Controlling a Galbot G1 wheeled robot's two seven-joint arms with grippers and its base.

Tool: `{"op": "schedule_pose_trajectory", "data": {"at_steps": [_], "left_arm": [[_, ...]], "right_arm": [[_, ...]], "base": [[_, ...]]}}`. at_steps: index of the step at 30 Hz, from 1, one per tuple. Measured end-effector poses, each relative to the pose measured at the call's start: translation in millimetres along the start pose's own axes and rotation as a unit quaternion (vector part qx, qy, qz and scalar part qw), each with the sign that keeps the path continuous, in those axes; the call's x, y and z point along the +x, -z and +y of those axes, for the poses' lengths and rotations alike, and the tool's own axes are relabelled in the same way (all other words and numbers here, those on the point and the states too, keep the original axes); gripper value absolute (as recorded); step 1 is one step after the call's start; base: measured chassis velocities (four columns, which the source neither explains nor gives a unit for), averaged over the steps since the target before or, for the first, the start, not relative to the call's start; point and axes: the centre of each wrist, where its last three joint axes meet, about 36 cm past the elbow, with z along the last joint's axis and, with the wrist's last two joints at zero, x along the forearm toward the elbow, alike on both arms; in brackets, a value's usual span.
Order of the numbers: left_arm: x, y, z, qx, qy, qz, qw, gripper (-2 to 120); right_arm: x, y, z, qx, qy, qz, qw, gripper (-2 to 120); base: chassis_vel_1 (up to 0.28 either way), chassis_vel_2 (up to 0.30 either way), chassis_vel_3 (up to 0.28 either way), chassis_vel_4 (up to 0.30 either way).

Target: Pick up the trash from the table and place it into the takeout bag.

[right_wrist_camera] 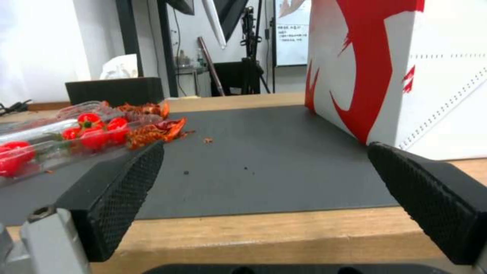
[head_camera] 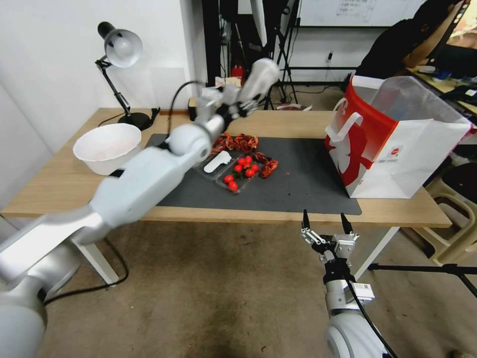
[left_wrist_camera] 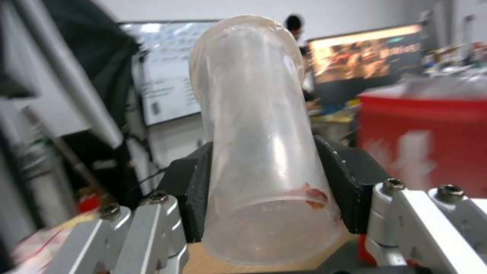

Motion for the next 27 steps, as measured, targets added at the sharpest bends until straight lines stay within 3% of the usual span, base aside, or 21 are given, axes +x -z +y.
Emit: {"op": "schedule_pose_trajectory", "data": {"at_steps": [2, 5, 11, 12, 14, 15, 19, 27], "left_arm": [[-3.5, 3.7, -3.5, -0.001, -0.005, -0.002, 1.0, 49], [-24.5, 23.6, -27.3, -0.003, -0.034, -0.012, 0.9993, 49], [-42.9, 40.2, -52.5, -0.002, -0.061, -0.021, 0.9979, 49], [-58.4, 53.3, -74.9, -0.003, -0.083, -0.027, 0.9962, 49], [-71.9, 61.5, -99.4, -0.001, -0.105, -0.03, 0.994, 49], [-71.9, 61.5, -99.4, -0.001, -0.105, -0.03, 0.994, 49], [-90.1, 67.0, -146.7, 0.004, -0.144, -0.032, 0.989, 49], [-98.1, 65.4, -174.3, 0.006, -0.166, -0.028, 0.9858, 47]], "right_arm": [[-0.2, 0.1, 0.0, 0.0, 0.0, 0.0, 1.0, 100], [-0.7, 0.4, 0.1, 0.0, -0.001, -0.001, 1.0, 100], [-1.1, 0.7, -0.2, 0.0, -0.002, -0.002, 1.0, 100], [-1.3, 0.9, -0.5, 0.0, -0.003, -0.002, 1.0, 100], [-1.3, 1.0, -0.4, -0.001, -0.005, -0.002, 1.0, 100], [-1.3, 1.0, -0.4, -0.001, -0.005, -0.002, 1.0, 100], [-1.0, 0.8, 1.1, -0.003, -0.007, -0.002, 1.0, 100], [-0.8, -0.6, 2.0, -0.004, -0.009, 0.0, 1.0, 100]], "base": [[0.0, 0.0, 0.0, 0.0], [0.0, 0.0, 0.0, 0.0], [0.0, 0.0, 0.0, 0.0], [0.0, 0.0, 0.0, 0.0], [0.0, 0.0, 0.0, 0.0], [0.0, 0.0, 0.0, 0.0], [0.0, 0.0, 0.0, 0.0], [0.0, 0.0, 0.0, 0.0]]}}
